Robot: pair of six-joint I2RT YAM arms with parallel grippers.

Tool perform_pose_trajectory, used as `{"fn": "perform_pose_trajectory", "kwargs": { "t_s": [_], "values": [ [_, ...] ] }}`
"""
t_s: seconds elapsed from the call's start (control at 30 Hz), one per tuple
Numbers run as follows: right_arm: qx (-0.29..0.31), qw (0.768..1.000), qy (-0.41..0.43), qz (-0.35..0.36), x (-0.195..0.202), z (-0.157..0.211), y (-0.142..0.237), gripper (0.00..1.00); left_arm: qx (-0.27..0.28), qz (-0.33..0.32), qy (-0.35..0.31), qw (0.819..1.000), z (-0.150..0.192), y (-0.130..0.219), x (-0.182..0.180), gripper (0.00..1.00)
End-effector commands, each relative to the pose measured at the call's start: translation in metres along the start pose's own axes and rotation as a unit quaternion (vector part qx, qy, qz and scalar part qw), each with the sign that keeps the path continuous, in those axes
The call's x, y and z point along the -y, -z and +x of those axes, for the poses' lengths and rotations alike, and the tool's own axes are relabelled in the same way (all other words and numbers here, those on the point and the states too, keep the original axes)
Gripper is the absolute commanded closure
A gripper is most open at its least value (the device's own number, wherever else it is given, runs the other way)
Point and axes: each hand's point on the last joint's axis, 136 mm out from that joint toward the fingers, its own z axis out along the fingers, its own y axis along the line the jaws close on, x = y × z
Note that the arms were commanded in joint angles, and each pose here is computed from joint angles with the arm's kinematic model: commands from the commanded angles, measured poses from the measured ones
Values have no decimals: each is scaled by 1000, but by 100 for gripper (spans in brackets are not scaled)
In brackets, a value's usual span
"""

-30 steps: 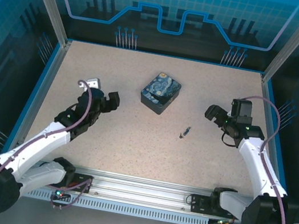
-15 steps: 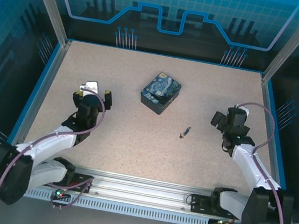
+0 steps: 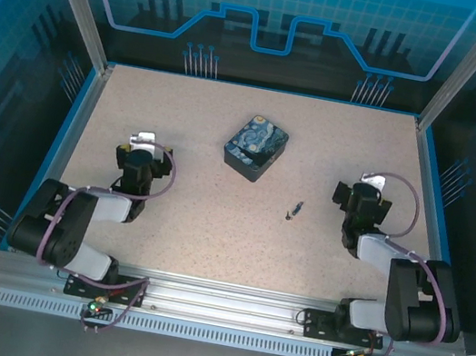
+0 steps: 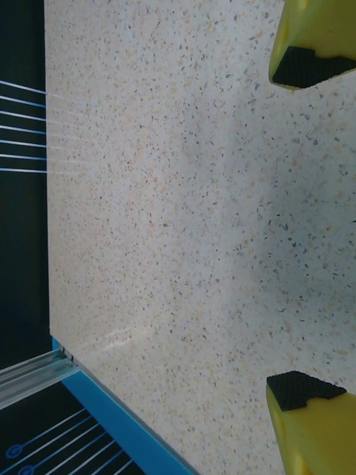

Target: Unlock the padlock with the key

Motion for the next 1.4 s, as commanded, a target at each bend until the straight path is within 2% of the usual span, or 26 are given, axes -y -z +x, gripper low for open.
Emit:
{"fn": "perform_pose_trajectory", "kwargs": {
  "t_s": [0.0, 0.1, 0.23, 0.47, 0.53, 0.73, 1.37],
  "values": [
    [57, 997, -9, -47, -11, -27, -3, 0, 17, 67, 32, 997, -7, -9, 12, 1],
    [52, 994, 22, -92, -30, -29, -7, 0, 1, 93, 38, 995, -2, -15, 16, 1],
    [37, 988, 61, -135, -54, -26, -14, 0, 6, 101, 42, 994, -3, -15, 16, 1],
    [46, 987, 60, -140, -54, -22, -11, 0, 6, 102, 42, 994, -3, -15, 16, 1],
    [82, 988, 60, -113, -51, -20, -10, 0, 8, 103, 40, 994, -3, -14, 16, 1],
    [59, 988, 66, -126, -55, -17, -11, 0, 8, 111, 39, 993, -3, -14, 19, 1],
    [56, 986, 64, -141, -57, -17, -12, 0, 0, 112, 43, 993, -2, -16, 18, 1]
  ]
}}
